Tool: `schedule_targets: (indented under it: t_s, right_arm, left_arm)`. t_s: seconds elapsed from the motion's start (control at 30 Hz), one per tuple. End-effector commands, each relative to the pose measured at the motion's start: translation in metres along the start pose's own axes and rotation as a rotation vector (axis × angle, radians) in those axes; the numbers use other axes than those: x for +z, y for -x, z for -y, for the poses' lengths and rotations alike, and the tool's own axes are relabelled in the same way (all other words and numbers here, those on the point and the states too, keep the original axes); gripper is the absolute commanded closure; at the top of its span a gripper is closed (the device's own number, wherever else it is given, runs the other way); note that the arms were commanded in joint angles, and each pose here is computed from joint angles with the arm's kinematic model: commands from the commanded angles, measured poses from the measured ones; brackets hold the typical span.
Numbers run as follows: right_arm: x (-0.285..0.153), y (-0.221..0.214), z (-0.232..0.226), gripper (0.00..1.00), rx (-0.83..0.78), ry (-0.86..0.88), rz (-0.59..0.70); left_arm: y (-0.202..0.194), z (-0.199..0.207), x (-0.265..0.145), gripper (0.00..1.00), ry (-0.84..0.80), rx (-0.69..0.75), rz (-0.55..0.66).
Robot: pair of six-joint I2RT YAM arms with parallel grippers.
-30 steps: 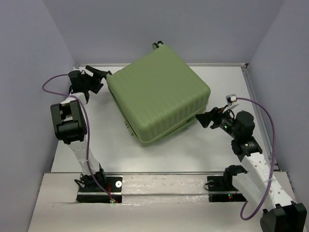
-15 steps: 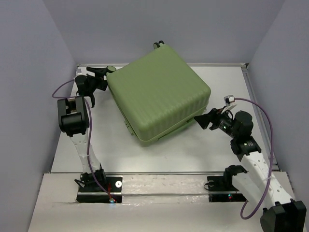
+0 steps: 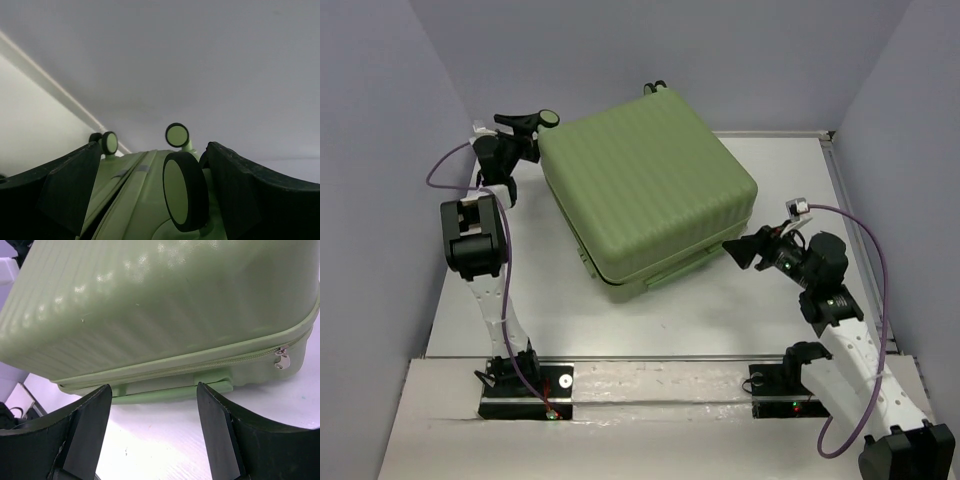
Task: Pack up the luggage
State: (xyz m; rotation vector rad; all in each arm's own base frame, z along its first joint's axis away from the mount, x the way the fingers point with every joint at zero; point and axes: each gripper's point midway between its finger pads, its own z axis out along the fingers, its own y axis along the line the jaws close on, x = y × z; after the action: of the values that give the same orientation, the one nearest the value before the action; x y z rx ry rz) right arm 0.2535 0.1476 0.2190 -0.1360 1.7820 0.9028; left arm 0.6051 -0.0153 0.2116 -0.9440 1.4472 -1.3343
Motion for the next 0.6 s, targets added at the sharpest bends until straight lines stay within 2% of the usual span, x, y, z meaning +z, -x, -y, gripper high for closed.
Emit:
schedule_targets:
  t_s: [0.0, 0.23, 0.33, 0.57]
  right_arm:
    - [-0.004, -0.003, -0.005, 0.25, -0.004, 0.026, 0.001]
    - [-0.008, -0.001, -0.005, 0.25, -0.004, 0.013, 0.021]
    - [-0.007, -0.004, 0.002, 0.25, 0.011, -0.024, 0.019]
    - [-0.004, -0.004, 0.012, 0.29, 0.013, -0.069, 0.014]
  left_arm:
    - [-0.029, 0.164, -0.014, 0.01, -0.388, 0.181, -0.080]
    - [-0.039, 0.206, -0.038, 0.01, -0.449, 0.221, -0.077]
    - [-0.038, 0.210, -0.048, 0.01, -0.420, 0.235, -0.053]
    - [-0.024, 0.169, -0.051, 0.01, -0.250, 0.254, -0.002]
